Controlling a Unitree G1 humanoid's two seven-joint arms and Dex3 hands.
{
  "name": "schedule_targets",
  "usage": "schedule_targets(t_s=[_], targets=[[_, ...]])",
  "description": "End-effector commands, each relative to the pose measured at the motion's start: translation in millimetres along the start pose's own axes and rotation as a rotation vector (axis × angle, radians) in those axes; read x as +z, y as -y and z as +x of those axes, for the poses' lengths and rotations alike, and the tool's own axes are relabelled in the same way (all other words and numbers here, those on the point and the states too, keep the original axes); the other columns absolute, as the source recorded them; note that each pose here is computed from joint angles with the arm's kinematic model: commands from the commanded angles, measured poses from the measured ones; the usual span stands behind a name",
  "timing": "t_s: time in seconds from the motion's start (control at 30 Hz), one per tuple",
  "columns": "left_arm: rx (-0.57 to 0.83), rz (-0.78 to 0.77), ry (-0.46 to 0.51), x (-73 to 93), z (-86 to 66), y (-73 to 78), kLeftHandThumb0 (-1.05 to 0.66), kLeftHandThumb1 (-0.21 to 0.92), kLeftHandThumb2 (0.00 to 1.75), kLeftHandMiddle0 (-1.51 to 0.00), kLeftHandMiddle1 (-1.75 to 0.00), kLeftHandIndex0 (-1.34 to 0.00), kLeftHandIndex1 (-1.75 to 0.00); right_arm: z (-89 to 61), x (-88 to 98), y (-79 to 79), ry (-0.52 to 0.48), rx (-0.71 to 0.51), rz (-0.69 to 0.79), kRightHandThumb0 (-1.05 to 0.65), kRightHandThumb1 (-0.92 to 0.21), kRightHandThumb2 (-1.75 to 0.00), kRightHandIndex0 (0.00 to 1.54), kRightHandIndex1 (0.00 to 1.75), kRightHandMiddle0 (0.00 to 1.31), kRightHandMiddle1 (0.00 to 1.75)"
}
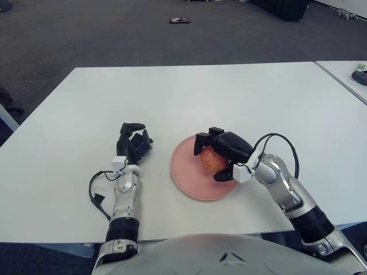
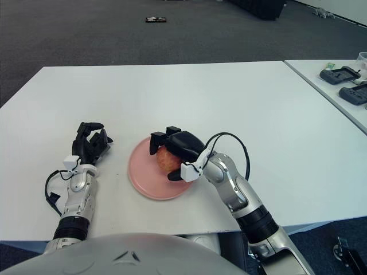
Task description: Put the apple into the plate.
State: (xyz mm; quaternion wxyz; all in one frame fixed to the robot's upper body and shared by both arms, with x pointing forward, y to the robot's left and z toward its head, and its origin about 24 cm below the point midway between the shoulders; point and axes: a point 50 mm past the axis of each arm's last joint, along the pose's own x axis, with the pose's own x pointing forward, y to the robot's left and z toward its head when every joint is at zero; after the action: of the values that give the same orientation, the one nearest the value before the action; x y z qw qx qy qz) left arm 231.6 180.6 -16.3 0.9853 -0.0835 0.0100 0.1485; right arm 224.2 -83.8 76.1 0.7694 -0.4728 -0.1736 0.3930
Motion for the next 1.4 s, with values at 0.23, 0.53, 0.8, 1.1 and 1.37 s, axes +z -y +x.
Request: schedule_targets(t_s=[0.23,0.53,0.8,1.1,1.37], targets=[[0.014,0.015,-0.094,-17.5,-9.3,-6.6,-0.38,0.68,0.86,-0.70,-1.75,-0.34,-1.75,1.5,5.7,10.4,0.026,-0.037,-0.135,-0.73,-0.65,-0.69,0.00,0.10,0.00,0.23],[0.012,0.028,-0.096,-17.7,-9.3,-6.9,-0.38,0.67,0.88,-0.72,-1.75,-0.35,-1.75,-1.1,3.5,7.0,0.018,-0.089,-0.107,-0.83,-0.72,-0.49,0.00,0.00,0.00,0.01],[0.013,0.021,-0.099,-17.9,-9.0,-6.8,-0.38,0.67,0.88,-0.73,-1.75,-0.35,-1.75,-1.5,3.7,9.2,-0.001,-0.093,-0.101,-0.85,-0.74,-0.40,0.00,0.00,0.00,0.00],[0.019,0.004,-0.099,-18.0,-9.6,-6.4,-0.39,0.66,0.89,-0.72,-1.75,-0.35,-1.75,-3.5,4.7,10.5,-0.012,-0.116,-0.100,-0.92,-0.79,-0.30,0.00,0.00,0.00,0.00],[0.018,0.007,-0.099,-18.0,-10.0,-6.5,-0.39,0.66,0.90,-0.71,-1.75,-0.36,-1.75,-6.2,4.4,11.3,-0.009,-0.139,-0.089,-0.98,-0.85,-0.22,0.00,0.00,0.00,0.00]])
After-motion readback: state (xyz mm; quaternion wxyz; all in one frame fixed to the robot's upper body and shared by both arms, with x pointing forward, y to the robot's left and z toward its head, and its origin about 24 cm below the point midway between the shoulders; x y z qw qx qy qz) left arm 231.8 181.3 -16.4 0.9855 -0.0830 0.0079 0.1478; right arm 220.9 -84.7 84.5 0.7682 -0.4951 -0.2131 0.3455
